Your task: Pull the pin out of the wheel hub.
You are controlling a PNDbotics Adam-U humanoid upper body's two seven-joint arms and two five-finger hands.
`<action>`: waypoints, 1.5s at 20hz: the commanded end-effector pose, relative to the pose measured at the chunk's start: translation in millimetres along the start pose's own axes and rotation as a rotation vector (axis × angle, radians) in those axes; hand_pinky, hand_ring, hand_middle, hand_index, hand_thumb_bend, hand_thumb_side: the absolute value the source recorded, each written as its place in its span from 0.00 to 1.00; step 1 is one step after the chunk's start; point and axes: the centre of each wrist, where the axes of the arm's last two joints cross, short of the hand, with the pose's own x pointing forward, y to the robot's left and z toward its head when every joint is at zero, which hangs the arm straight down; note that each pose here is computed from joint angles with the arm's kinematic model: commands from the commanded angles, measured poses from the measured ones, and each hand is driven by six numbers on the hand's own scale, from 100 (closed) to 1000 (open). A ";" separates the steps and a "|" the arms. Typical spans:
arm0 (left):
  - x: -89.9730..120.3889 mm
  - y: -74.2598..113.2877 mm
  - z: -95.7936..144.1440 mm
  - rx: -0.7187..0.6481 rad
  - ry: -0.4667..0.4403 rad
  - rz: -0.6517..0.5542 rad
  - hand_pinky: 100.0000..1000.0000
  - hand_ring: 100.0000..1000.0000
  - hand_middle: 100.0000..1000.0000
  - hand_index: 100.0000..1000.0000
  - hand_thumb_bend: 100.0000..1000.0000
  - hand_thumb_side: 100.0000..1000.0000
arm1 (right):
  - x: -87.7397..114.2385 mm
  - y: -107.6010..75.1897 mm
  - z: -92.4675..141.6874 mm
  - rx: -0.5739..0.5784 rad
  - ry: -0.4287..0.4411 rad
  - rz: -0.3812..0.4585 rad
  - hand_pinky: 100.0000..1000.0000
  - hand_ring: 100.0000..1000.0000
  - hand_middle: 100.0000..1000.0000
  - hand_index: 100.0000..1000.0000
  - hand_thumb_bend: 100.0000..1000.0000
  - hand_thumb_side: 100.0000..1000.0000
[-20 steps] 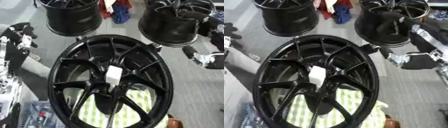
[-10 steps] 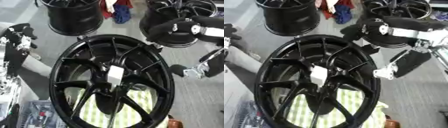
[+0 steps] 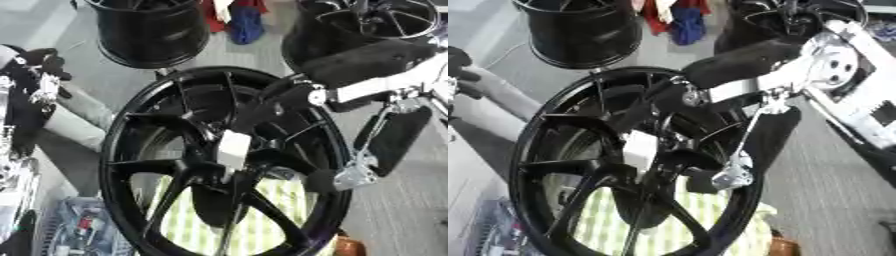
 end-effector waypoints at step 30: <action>6.4 -0.8 -5.1 -0.013 -0.029 -0.001 0.39 0.54 0.59 0.71 0.18 0.55 | -64.2 30.8 -59.1 0.096 0.034 -0.001 0.80 0.83 0.81 0.94 0.17 0.19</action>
